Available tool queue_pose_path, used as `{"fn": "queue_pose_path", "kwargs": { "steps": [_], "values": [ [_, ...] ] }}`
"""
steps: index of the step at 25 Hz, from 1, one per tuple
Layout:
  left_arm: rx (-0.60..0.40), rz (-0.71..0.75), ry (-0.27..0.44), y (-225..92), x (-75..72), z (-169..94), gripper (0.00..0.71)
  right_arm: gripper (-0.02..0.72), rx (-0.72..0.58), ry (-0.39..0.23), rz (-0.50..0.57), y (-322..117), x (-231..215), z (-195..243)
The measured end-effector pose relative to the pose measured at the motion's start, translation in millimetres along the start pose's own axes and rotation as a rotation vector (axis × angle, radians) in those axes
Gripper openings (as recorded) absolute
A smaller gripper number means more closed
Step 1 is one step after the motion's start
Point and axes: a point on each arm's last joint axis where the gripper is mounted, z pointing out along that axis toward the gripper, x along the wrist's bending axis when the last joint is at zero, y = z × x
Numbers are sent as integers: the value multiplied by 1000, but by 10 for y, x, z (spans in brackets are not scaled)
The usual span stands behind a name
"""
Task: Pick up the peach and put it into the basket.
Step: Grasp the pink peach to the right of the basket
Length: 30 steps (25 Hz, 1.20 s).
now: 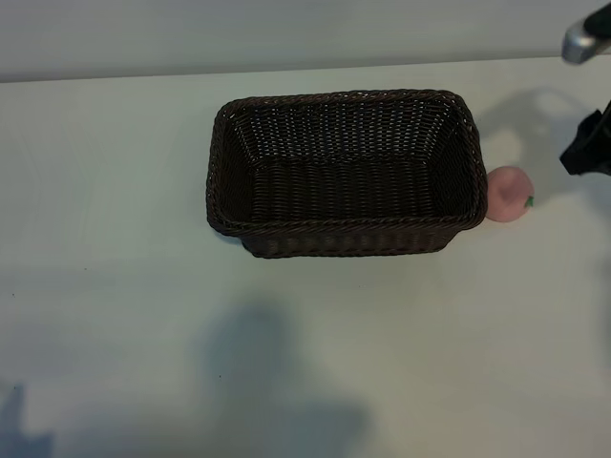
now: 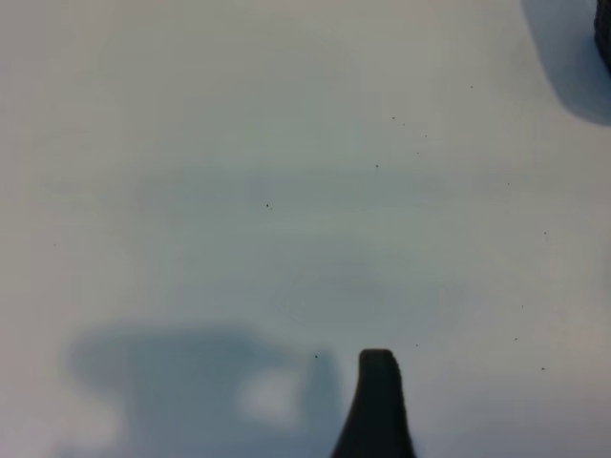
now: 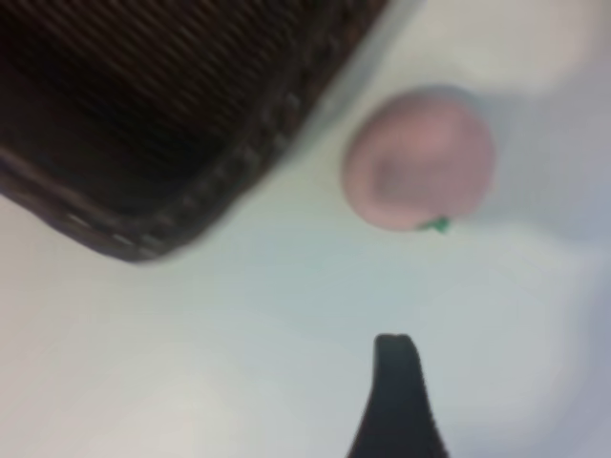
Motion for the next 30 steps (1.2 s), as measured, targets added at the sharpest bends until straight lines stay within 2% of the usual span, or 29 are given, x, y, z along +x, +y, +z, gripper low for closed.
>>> {"fn": "queue_pose_path", "kwargs": {
  "steps": [12,14,19,22,30],
  "values": [
    [0,2,6,0,6,0,596,537,32,11,-215,10,-130,484],
    [0,2,6,0,6,0,596,537,29,30,-235,11,-137,586],
    [0,3,7,0,6,0,596,537,55,93,-236,-33,-143,876],
    [0,3,7,0,6,0,596,537,66,105,-224,-56,-153,993],
    [0,4,7,0,7,0,596,537,23,62,-204,-33,-211,1153]
  ]
}}
